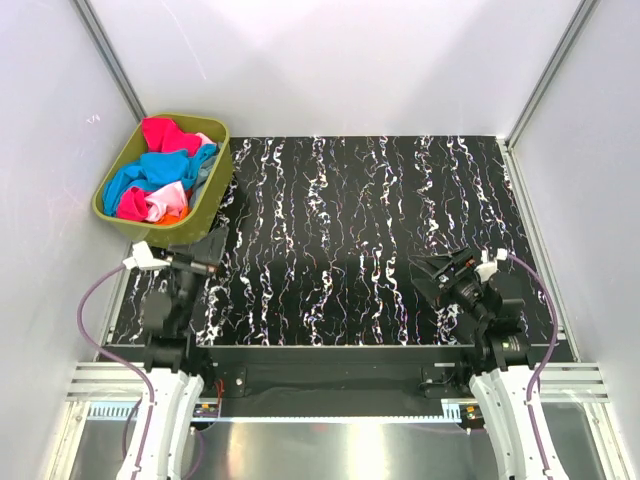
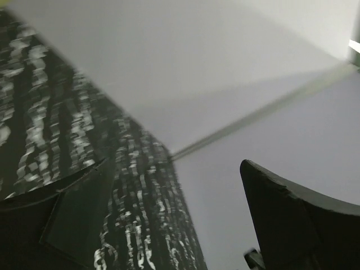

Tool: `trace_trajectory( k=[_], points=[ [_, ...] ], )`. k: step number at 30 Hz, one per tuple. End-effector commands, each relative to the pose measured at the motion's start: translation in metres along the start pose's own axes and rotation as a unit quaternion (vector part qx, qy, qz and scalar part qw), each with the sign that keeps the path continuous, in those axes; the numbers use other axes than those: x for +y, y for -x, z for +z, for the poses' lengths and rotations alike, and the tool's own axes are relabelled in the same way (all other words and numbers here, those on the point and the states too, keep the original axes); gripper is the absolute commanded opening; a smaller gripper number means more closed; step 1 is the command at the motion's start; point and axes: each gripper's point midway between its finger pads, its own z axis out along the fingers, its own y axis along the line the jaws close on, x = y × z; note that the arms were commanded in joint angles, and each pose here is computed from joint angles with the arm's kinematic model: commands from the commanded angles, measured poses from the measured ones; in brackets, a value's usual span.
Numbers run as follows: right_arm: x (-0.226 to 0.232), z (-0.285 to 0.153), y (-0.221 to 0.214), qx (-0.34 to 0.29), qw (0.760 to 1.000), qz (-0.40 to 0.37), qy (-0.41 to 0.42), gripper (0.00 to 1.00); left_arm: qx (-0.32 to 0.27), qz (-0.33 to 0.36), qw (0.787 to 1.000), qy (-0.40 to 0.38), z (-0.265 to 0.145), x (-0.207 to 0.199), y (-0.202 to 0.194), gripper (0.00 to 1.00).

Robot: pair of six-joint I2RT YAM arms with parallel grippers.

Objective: Fold and stack the t-shirts
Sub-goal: Grab the tshirt from the pile

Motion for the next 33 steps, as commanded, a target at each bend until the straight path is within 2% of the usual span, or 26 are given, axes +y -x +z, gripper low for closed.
trace_trajectory(
  k=[1, 2, 4, 7, 9, 10, 11, 12, 14, 15, 17, 18, 19, 22, 23, 27, 29, 32, 33],
  points=[
    [-0.004, -0.003, 0.005, -0.011, 0.999, 0.010, -0.045, 1.00, -0.017, -0.011, 0.979, 0.201, 0.003, 0.061, 0.013, 0.99],
    [-0.004, -0.002, 0.005, -0.008, 0.999, 0.013, -0.051, 1.00, -0.019, -0.005, 0.980, 0.196, 0.010, 0.050, 0.020, 0.99],
    [0.003, -0.002, 0.004, 0.006, 0.998, 0.003, -0.056, 1.00, -0.028, 0.000, 0.969, 0.245, 0.019, 0.063, 0.029, 0.99],
    [0.011, 0.001, 0.004, 0.022, 0.998, 0.007, -0.066, 1.00, -0.037, 0.010, 0.963, 0.266, 0.038, 0.045, 0.050, 0.99],
    [0.014, 0.003, 0.007, 0.023, 0.997, 0.009, -0.072, 1.00, -0.029, 0.037, 0.966, 0.254, 0.062, 0.028, 0.064, 0.99],
    [0.017, 0.004, 0.008, 0.032, 0.997, -0.013, -0.072, 1.00, -0.043, 0.061, 0.969, 0.234, 0.086, 0.019, 0.084, 0.99],
    [0.020, 0.003, 0.008, 0.036, 0.997, -0.029, -0.068, 1.00, -0.051, 0.081, 0.972, 0.213, 0.091, 0.002, 0.097, 0.99],
    [0.020, 0.003, 0.009, 0.039, 0.996, -0.037, -0.069, 1.00, -0.052, 0.103, 0.961, 0.251, 0.102, 0.024, 0.105, 0.99],
    [0.015, 0.004, 0.014, 0.021, 0.996, -0.036, -0.079, 1.00, -0.105, 0.126, 0.947, 0.275, 0.116, 0.018, 0.139, 0.99],
    [0.013, 0.005, 0.017, 0.013, 0.996, -0.032, -0.085, 1.00, -0.125, 0.135, 0.932, 0.311, 0.122, 0.042, 0.154, 0.99],
    [0.011, 0.006, 0.025, -0.006, 0.995, -0.036, -0.094, 1.00, -0.159, 0.140, 0.925, 0.317, 0.138, 0.041, 0.181, 0.99],
    [0.009, 0.006, 0.028, -0.012, 0.994, -0.044, -0.102, 1.00, -0.154, 0.149, 0.912, 0.351, 0.148, 0.071, 0.185, 0.99],
    [0.005, 0.008, 0.029, -0.012, 0.993, -0.043, -0.113, 0.99, -0.159, 0.160, 0.911, 0.345, 0.162, 0.064, 0.198, 0.99],
    [-0.004, 0.012, 0.031, -0.007, 0.990, -0.041, -0.135, 0.98, -0.119, 0.139, 0.896, 0.405, 0.174, 0.115, 0.194, 0.94],
    [-0.005, 0.014, 0.033, -0.007, 0.989, -0.042, -0.139, 0.98, -0.111, 0.127, 0.891, 0.422, 0.171, 0.122, 0.193, 0.89],
    [-0.002, 0.020, 0.043, -0.005, 0.984, -0.083, -0.156, 0.98, -0.152, 0.076, 0.869, 0.464, 0.150, 0.143, 0.191, 0.84],
    [-0.003, 0.020, 0.042, 0.003, 0.983, -0.086, -0.160, 0.99, -0.144, 0.090, 0.862, 0.478, 0.152, 0.150, 0.195, 0.84],
    [-0.009, 0.021, 0.039, 0.014, 0.982, -0.092, -0.165, 1.00, -0.109, 0.090, 0.876, 0.461, 0.169, 0.154, 0.196, 0.80],
    [-0.013, 0.020, 0.041, 0.010, 0.981, -0.097, -0.170, 1.00, -0.104, 0.084, 0.882, 0.453, 0.171, 0.155, 0.194, 0.71]
  ],
)
